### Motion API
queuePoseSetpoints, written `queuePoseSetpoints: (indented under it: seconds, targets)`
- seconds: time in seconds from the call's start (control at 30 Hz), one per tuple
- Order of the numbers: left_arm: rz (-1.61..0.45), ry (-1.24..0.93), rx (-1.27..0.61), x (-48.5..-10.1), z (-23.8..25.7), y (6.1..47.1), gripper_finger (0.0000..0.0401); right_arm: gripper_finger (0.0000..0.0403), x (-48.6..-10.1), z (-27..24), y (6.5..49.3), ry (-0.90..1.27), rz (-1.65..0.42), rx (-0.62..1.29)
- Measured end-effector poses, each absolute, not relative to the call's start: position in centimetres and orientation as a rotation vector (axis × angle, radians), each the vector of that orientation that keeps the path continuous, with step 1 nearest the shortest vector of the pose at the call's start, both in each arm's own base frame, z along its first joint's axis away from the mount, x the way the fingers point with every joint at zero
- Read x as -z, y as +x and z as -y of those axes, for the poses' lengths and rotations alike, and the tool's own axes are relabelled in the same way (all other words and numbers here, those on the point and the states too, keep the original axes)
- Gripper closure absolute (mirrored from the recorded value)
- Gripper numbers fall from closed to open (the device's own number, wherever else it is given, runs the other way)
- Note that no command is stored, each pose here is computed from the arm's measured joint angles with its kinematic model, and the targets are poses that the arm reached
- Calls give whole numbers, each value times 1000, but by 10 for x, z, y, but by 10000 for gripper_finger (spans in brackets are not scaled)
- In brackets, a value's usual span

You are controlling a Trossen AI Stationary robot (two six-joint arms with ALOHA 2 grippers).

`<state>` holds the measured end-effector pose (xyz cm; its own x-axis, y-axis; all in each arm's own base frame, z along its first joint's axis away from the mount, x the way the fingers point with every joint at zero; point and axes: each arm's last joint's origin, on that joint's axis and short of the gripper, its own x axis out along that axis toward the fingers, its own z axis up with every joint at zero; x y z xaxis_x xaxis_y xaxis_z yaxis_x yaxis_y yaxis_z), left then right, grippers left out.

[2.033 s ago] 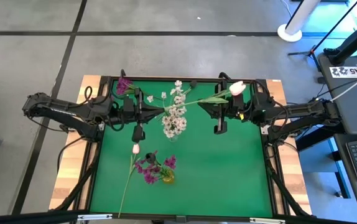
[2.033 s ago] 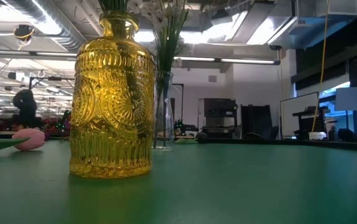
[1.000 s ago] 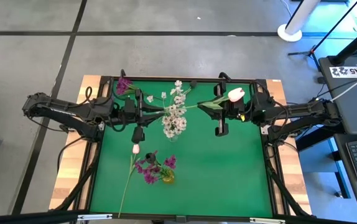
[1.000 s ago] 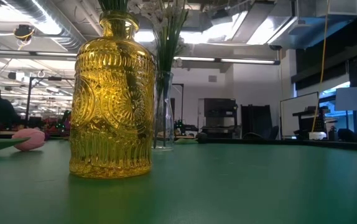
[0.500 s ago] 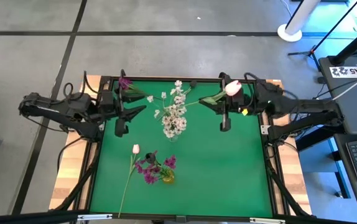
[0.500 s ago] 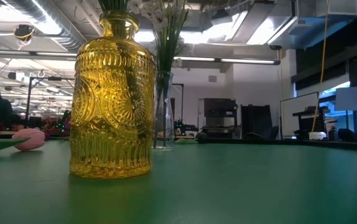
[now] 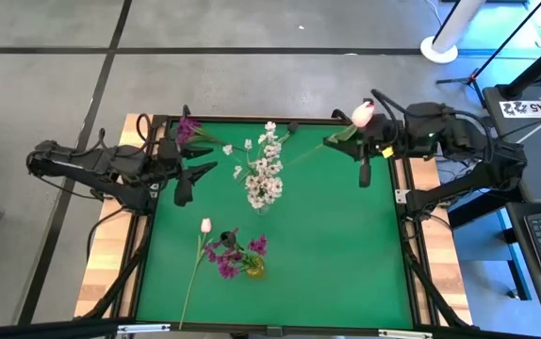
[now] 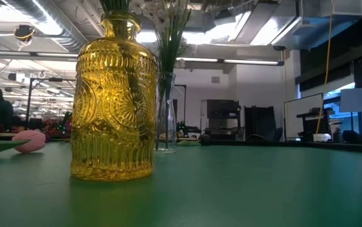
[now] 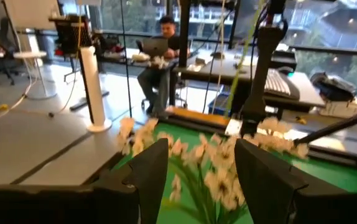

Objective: Sort flowers into vase by color
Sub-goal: Put the top pink flower into the transparent vase

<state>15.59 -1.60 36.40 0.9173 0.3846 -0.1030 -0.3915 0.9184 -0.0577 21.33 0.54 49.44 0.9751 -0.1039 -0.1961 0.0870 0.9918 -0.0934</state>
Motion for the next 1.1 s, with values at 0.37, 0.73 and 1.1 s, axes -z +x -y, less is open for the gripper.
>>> queuePoseSetpoints:
  seconds: [0.37, 0.73, 1.1]
  targets:
    - [-225, -144, -427, -349, 14, 148, 220, 397, -443, -16, 267, -55, -417, -67]
    - [-257, -152, -434, -345, 14, 147, 220, 397, -406, -20, 314, -144, -377, -157]
    - [-259, -164, -436, -345, 14, 147, 220, 397, -403, -21, 319, -189, -362, -164]
